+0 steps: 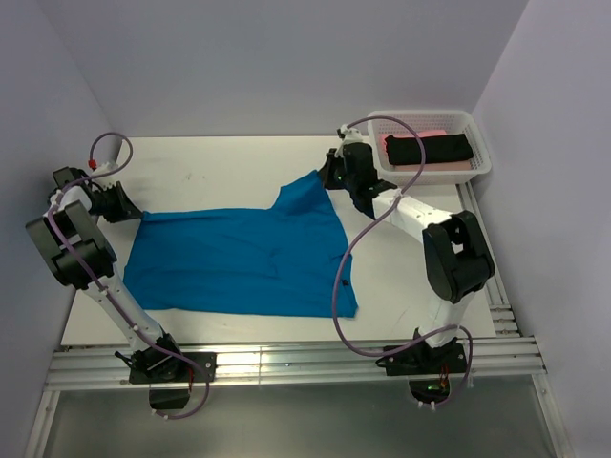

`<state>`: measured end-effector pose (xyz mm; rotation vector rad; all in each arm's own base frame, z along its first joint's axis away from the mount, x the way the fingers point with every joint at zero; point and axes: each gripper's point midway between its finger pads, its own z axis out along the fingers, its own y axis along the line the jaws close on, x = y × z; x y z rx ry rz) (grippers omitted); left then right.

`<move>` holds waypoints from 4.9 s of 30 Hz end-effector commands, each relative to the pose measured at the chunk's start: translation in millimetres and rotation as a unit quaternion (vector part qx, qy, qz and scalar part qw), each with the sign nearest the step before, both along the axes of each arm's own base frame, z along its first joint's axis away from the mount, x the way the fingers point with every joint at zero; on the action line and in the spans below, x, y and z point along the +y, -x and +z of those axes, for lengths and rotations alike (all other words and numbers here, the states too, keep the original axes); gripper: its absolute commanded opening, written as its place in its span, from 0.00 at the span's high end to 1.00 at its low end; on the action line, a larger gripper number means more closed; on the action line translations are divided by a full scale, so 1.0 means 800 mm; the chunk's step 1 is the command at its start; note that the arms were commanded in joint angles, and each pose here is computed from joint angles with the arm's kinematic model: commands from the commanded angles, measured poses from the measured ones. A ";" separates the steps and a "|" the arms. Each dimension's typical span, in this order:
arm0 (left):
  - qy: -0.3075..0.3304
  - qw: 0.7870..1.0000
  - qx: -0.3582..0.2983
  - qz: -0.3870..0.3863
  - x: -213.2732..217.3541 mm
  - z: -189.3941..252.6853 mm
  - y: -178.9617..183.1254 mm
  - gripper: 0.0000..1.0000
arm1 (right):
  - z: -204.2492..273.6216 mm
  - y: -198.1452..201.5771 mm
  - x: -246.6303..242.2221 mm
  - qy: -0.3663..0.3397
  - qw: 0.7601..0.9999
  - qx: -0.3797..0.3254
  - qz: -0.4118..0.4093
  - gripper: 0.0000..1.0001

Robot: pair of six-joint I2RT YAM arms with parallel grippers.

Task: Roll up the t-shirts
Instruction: Fold the tshirt

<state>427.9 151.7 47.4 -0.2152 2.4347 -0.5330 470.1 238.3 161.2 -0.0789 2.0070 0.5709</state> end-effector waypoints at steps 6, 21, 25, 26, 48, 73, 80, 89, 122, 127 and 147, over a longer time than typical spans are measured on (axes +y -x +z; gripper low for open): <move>-0.018 0.999 -0.034 -0.008 0.006 0.032 0.002 1.00 | 0.047 0.003 -0.015 -0.017 0.999 -0.045 -0.020 1.00; -0.020 0.999 -0.035 -0.008 0.007 0.034 0.005 1.00 | 0.042 0.027 -0.036 -0.003 0.998 -0.047 -0.032 1.00; -0.022 0.999 -0.037 -0.008 0.008 0.036 0.005 1.00 | 0.043 0.033 -0.041 0.001 0.998 -0.049 -0.033 1.00; -0.023 0.999 -0.037 -0.009 0.009 0.036 0.005 1.00 | 0.042 0.034 -0.042 0.000 0.998 -0.048 -0.033 1.00; -0.011 0.999 -0.037 -0.014 0.008 0.031 0.016 1.00 | -0.027 0.018 -0.018 0.016 0.998 0.059 0.011 0.57; -0.014 0.999 -0.036 -0.020 0.009 0.028 0.016 1.00 | -0.104 0.019 -0.038 -0.008 0.985 0.170 -0.016 0.44; -0.017 0.999 -0.035 -0.019 0.011 0.029 0.016 1.00 | -0.101 0.013 -0.025 -0.027 0.986 0.165 0.009 0.51; -0.018 0.999 -0.036 -0.020 0.010 0.030 0.016 1.00 | -0.094 0.016 -0.018 -0.049 0.984 0.170 0.036 0.61; -0.031 0.999 -0.038 -0.021 0.011 0.031 0.020 1.00 | 0.029 0.020 -0.044 -0.025 0.998 -0.009 0.050 1.00; -0.032 0.998 -0.040 -0.022 0.011 0.033 0.020 1.00 | 0.034 0.030 -0.043 -0.026 0.998 -0.013 0.058 1.00; -0.034 0.997 -0.057 -0.030 0.003 0.050 0.027 1.00 | 0.038 0.071 -0.057 -0.028 0.998 -0.021 0.058 1.00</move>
